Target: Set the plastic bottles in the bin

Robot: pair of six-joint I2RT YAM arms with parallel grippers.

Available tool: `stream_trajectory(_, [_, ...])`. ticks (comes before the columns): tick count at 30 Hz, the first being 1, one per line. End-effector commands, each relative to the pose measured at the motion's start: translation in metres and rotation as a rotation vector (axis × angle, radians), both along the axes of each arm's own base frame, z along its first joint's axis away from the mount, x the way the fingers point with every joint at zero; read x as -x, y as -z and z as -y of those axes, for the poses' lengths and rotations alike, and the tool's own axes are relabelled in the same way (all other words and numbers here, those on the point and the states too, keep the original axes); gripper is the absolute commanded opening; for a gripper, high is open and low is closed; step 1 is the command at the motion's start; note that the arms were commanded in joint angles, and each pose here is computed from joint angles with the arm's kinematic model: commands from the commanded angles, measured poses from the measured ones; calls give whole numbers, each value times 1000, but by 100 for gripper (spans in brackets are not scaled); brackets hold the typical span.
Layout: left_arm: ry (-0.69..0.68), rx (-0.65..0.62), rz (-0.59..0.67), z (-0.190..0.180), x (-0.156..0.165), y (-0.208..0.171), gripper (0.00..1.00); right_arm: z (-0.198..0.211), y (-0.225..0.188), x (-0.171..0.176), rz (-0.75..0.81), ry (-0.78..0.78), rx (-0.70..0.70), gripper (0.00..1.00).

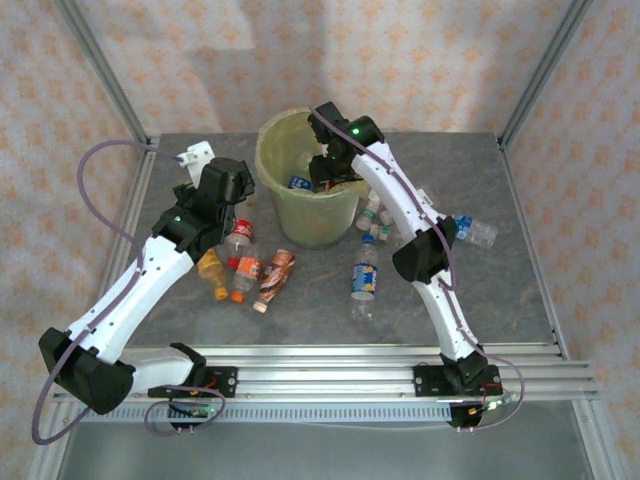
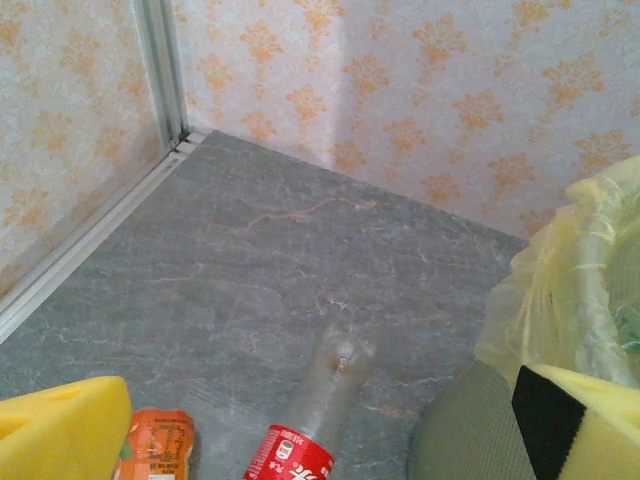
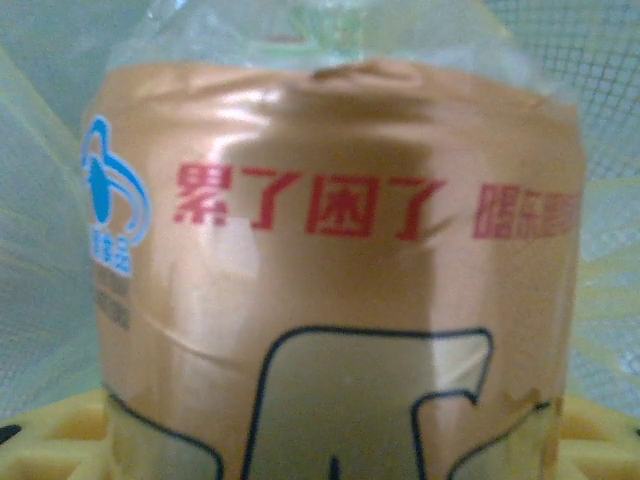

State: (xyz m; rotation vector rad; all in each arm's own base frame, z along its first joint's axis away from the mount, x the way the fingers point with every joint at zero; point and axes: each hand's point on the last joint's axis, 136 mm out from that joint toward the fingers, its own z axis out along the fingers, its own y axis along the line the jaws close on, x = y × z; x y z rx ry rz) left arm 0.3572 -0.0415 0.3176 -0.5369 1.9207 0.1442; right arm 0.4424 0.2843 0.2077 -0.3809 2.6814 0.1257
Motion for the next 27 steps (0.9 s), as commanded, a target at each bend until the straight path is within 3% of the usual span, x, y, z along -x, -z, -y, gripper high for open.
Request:
stream_trajectory(1, [-28, 12, 9, -6, 1, -7, 100, 17, -6, 15, -18, 18, 75, 55])
stream_trajectory(8, [-31, 13, -1, -8, 0, -5, 100, 20, -9, 15, -8, 28, 78, 65])
stream_trajectory(17, [-47, 6, -23, -16, 3, -1, 100, 14, -20, 14, 9, 26, 30, 91])
stream_trajectory(27, [-87, -2, -72, -37, 13, 14, 100, 12, -60, 15, 99, 23, -49, 93])
